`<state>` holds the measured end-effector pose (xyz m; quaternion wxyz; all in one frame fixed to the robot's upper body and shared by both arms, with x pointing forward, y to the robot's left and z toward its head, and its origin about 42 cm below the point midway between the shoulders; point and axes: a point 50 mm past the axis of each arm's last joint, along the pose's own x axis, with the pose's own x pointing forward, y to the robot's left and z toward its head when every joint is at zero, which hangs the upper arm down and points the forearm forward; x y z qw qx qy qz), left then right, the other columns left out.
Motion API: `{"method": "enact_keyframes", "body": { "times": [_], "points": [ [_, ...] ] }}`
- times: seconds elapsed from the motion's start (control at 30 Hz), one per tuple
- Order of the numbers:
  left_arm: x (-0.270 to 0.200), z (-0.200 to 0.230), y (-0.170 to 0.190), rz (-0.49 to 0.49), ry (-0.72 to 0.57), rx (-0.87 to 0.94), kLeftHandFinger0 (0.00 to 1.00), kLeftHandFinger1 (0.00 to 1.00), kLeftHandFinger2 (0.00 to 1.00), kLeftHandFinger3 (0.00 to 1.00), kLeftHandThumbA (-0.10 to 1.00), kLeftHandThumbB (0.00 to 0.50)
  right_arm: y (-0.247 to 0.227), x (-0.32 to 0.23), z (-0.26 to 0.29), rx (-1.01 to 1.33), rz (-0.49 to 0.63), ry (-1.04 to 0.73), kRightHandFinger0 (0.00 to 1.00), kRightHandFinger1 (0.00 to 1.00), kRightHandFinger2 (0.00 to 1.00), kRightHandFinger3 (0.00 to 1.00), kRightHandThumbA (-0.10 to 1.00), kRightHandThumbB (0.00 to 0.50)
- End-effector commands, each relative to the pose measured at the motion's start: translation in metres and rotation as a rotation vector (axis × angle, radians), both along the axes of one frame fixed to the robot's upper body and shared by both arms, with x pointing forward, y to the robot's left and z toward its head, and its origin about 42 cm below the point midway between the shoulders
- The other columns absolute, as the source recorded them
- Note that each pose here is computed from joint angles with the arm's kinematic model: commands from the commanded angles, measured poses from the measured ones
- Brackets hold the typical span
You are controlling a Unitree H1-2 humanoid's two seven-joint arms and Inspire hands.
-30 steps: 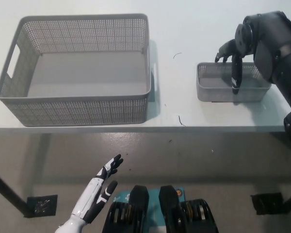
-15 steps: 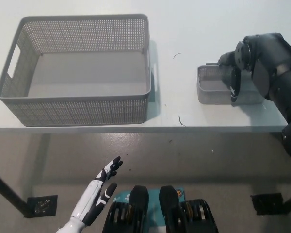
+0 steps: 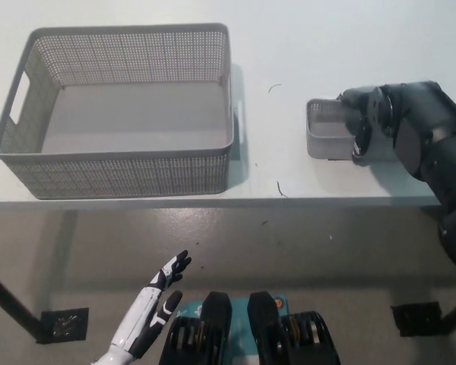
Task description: Use the right hand to pick up a small rectangular container and put it into a bigger container on the left side
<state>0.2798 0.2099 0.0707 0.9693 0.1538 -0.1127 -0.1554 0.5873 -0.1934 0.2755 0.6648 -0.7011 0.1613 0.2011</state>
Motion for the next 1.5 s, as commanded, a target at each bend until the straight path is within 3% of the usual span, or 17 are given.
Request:
{"method": "enact_keyframes", "body": {
  "times": [0.0, 0.07, 0.13, 0.23, 0.27, 0.4, 0.47, 0.5, 0.57, 0.6, 0.77, 0.8, 0.9, 1.0, 1.13, 1.3, 1.47],
  "points": [
    [0.004, 0.014, 0.003, -0.001, -0.064, -0.011, 1.0, 1.0, 1.0, 1.0, 1.0, 0.325, -0.008, 0.004, 0.015, 0.081, 0.091, -0.412, 0.4, 0.47, 0.52, 0.58, -0.1, 0.209],
    [0.004, 0.013, 0.003, 0.002, -0.061, -0.015, 1.0, 1.0, 1.0, 1.0, 1.0, 0.314, -0.012, 0.007, 0.027, 0.115, 0.083, -0.448, 0.2, 0.29, 0.37, 0.54, -0.1, 0.232],
    [0.003, 0.014, 0.003, 0.005, -0.06, -0.013, 1.0, 1.0, 1.0, 1.0, 1.0, 0.31, -0.012, 0.011, 0.046, 0.118, 0.079, -0.49, 0.47, 0.54, 0.61, 0.69, -0.1, 0.26],
    [0.003, 0.013, 0.003, 0.004, -0.058, -0.018, 1.0, 1.0, 1.0, 1.0, 1.0, 0.302, -0.013, 0.015, 0.076, 0.154, 0.112, -0.567, 0.0, 0.04, 0.23, 0.59, -0.1, 0.205],
    [0.005, 0.014, 0.004, 0.006, -0.062, -0.017, 1.0, 1.0, 1.0, 1.0, 1.0, 0.301, -0.012, 0.017, 0.09, 0.164, 0.12, -0.591, 0.0, 0.01, 0.14, 0.44, -0.1, 0.168],
    [0.008, 0.015, 0.005, 0.01, -0.064, -0.016, 1.0, 1.0, 1.0, 1.0, 1.0, 0.301, -0.005, 0.021, 0.139, 0.193, 0.12, -0.676, 0.06, 0.29, 0.46, 0.31, -0.1, 0.208],
    [0.008, 0.016, 0.005, 0.009, -0.062, -0.018, 1.0, 1.0, 1.0, 1.0, 1.0, 0.302, -0.005, 0.02, 0.172, 0.208, 0.15, -0.759, 0.05, 0.29, 0.52, 0.8, -0.1, 0.202],
    [0.008, 0.016, 0.005, 0.008, -0.063, -0.018, 1.0, 1.0, 1.0, 1.0, 1.0, 0.3, -0.004, 0.02, 0.186, 0.211, 0.159, -0.787, 0.01, 0.23, 0.44, 0.63, -0.1, 0.168],
    [0.009, 0.016, 0.005, 0.006, -0.064, -0.023, 1.0, 1.0, 1.0, 1.0, 1.0, 0.294, 0.001, 0.018, 0.214, 0.232, 0.157, -0.83, 0.01, 0.36, 0.67, 0.39, -0.1, 0.191],
    [0.01, 0.017, 0.006, 0.006, -0.066, -0.023, 1.0, 1.0, 1.0, 1.0, 1.0, 0.293, 0.002, 0.017, 0.228, 0.244, 0.158, -0.847, 0.16, 0.47, 0.72, 0.47, -0.1, 0.249],
    [0.012, 0.019, 0.008, 0.005, -0.072, -0.012, 1.0, 1.0, 1.0, 1.0, 1.0, 0.296, 0.005, 0.012, 0.255, 0.278, 0.219, -0.923, 0.18, 0.41, 0.45, 0.45, -0.1, 0.236],
    [0.012, 0.019, 0.008, 0.004, -0.071, -0.01, 1.0, 1.0, 1.0, 1.0, 1.0, 0.297, 0.012, 0.009, 0.268, 0.272, 0.25, -0.954, 0.01, 0.07, 0.18, 0.17, -0.1, 0.225],
    [0.012, 0.019, 0.009, 0.003, -0.065, -0.008, 1.0, 1.0, 1.0, 1.0, 1.0, 0.297, 0.028, 0.004, 0.278, 0.308, 0.319, -0.988, 0.0, 0.13, 0.46, 0.26, -0.1, 0.205],
    [0.012, 0.019, 0.007, 0.0, -0.065, -0.009, 1.0, 1.0, 1.0, 1.0, 1.0, 0.295, 0.064, 0.0, 0.281, 0.283, 0.357, -0.964, 0.02, 0.33, 0.8, 0.68, -0.1, 0.209],
    [0.012, 0.018, 0.005, -0.009, -0.067, -0.009, 1.0, 1.0, 1.0, 1.0, 1.0, 0.293, 0.101, -0.005, 0.273, 0.313, 0.451, -0.97, 0.0, 0.36, 0.83, 0.83, -0.1, 0.209],
    [0.013, 0.019, 0.004, -0.023, -0.062, -0.007, 1.0, 1.0, 1.0, 1.0, 1.0, 0.289, 0.154, -0.016, 0.264, 0.334, 0.524, -0.932, 0.0, 0.38, 0.81, 0.82, -0.1, 0.21],
    [0.015, 0.02, 0.005, -0.022, -0.065, 0.003, 1.0, 1.0, 1.0, 1.0, 1.0, 0.298, 0.208, -0.03, 0.24, 0.404, 0.58, -0.869, 0.0, 0.23, 0.6, 0.45, -0.1, 0.235]
  ]
}}
